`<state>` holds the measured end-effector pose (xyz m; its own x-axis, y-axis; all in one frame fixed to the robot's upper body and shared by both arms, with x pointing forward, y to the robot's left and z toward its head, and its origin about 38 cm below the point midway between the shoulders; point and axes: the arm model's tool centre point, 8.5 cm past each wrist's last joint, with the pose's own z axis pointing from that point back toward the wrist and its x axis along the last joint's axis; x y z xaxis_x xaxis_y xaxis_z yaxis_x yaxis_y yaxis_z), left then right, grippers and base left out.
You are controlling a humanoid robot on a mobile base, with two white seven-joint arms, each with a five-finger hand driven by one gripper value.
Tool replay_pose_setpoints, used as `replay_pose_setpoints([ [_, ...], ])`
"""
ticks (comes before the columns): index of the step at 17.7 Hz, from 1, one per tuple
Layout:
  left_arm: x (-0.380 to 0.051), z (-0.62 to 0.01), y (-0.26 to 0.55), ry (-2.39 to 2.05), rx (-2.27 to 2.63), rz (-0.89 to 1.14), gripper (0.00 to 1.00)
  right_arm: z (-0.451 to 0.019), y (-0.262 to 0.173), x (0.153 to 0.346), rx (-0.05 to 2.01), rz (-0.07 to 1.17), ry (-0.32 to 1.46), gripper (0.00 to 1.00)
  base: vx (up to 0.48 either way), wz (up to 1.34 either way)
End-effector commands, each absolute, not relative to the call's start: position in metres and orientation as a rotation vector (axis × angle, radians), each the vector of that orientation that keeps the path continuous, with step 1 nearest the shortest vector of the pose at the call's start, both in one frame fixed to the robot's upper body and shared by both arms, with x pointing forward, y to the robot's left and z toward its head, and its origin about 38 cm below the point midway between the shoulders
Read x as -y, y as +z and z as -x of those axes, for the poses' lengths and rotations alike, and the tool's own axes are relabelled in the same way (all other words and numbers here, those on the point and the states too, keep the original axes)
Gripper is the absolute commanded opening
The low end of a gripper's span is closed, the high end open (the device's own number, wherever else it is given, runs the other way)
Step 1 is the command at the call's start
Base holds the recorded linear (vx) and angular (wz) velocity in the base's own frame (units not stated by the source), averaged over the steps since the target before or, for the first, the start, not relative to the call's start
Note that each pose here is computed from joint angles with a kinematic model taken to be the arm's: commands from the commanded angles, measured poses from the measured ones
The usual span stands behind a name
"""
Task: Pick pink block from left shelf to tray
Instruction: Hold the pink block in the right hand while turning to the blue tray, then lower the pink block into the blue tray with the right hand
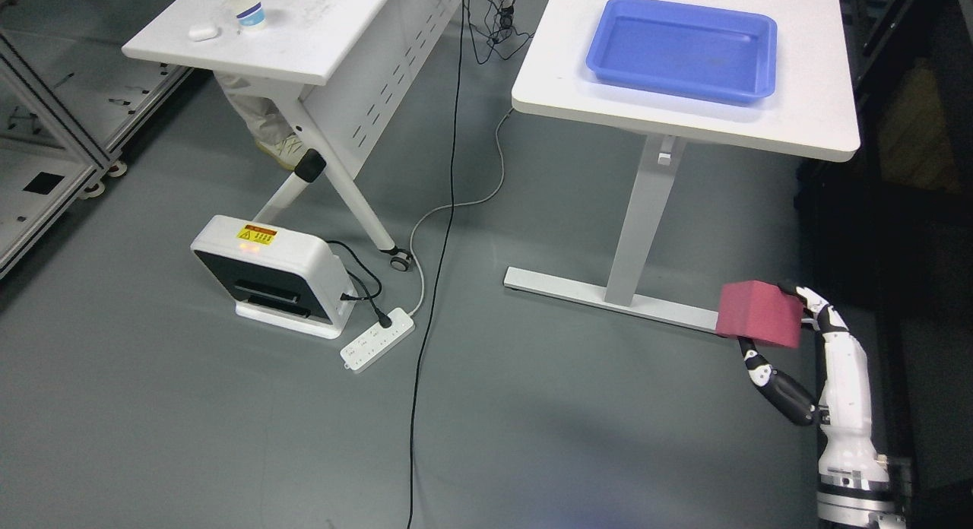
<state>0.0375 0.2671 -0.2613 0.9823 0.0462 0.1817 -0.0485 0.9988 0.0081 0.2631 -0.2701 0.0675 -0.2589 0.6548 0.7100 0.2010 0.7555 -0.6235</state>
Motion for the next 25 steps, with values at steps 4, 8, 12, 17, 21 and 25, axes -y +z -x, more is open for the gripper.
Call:
replay_pose_setpoints([
  [4, -0.2784, -0.0315, -0.2606, 0.045, 0.174, -0.031, 1.0, -0.2636, 0.0685, 0.2763, 1.815, 0.675, 0.53, 0.07, 0.336, -0.17],
  [8, -0.2784, -0.0315, -0.2606, 0.045, 0.174, -0.031, 1.0, -0.2631, 0.0679, 0.2758, 1.813, 0.672, 0.532, 0.07, 0.368, -0.1],
  [12, -0.2784, -0.0315, -0.2606, 0.045, 0.174, -0.031, 1.0, -0.2631, 0.0679, 0.2758, 1.813, 0.671, 0.531, 0.07, 0.411, 0.0],
  [17, -0.2784, -0.0315, -0.2606, 0.045, 0.174, -0.031, 1.0, -0.2631, 0.0674, 0.2758, 1.812, 0.672, 0.532, 0.07, 0.384, 0.06],
  [21, -0.2784, -0.0315, -0.2606, 0.045, 0.174, -0.031, 1.0, -0.2631, 0.0674, 0.2754, 1.813, 0.669, 0.536, 0.07, 0.353, -0.02],
  [25, -0.2784, -0.0315, -0.2606, 0.045, 0.174, -0.031, 1.0, -0.2633, 0.0665, 0.2756, 1.806, 0.669, 0.551, 0.08, 0.307, -0.02],
])
